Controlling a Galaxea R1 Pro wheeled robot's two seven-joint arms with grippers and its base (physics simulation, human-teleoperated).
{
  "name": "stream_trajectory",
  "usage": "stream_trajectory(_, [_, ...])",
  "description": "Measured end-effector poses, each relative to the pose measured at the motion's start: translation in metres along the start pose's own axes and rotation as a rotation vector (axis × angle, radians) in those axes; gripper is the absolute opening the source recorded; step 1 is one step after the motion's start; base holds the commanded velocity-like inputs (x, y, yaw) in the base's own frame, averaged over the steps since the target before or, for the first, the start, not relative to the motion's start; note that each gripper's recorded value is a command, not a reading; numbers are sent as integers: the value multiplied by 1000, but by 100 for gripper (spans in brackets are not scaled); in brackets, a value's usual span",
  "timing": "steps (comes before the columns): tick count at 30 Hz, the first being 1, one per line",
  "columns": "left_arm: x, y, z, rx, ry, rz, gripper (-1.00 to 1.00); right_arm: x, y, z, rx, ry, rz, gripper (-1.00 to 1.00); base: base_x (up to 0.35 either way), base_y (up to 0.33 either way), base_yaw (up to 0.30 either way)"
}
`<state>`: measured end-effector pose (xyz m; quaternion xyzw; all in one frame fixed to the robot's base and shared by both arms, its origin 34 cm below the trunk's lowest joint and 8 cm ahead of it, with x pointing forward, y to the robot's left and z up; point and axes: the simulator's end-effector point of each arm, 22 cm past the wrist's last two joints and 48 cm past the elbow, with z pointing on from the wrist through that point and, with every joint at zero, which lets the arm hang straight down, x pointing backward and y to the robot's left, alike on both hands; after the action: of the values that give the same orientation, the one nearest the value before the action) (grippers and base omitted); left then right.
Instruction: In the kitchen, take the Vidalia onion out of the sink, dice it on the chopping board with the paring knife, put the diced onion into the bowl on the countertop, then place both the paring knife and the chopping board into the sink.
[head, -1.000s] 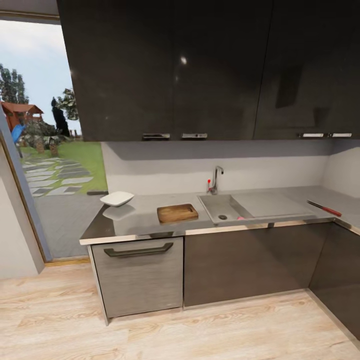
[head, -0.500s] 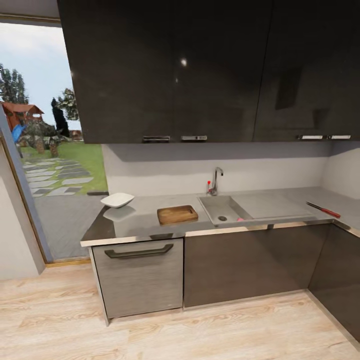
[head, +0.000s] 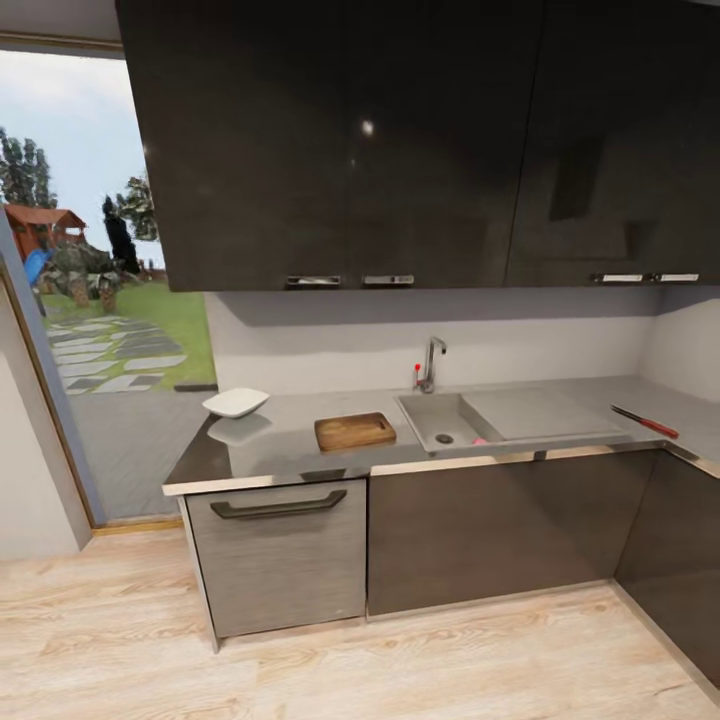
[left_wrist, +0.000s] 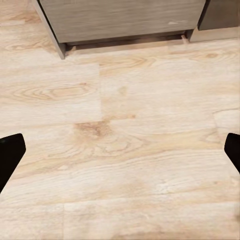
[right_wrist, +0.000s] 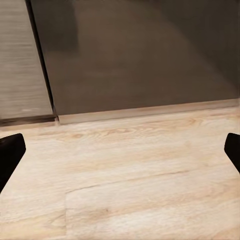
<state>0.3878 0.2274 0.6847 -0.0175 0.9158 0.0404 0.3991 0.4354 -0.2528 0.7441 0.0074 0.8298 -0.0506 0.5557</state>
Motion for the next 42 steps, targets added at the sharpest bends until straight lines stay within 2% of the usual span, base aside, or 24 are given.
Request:
stream_trajectory(33, [-9, 3, -26, -2, 2, 0, 100, -17, -2, -21, -2, 2, -1, 100, 0, 0, 0])
stream_trajectory(42, [-9, 3, -26, -2, 0, 1, 100, -17, -2, -21, -5, 3, -1, 100, 0, 0, 0])
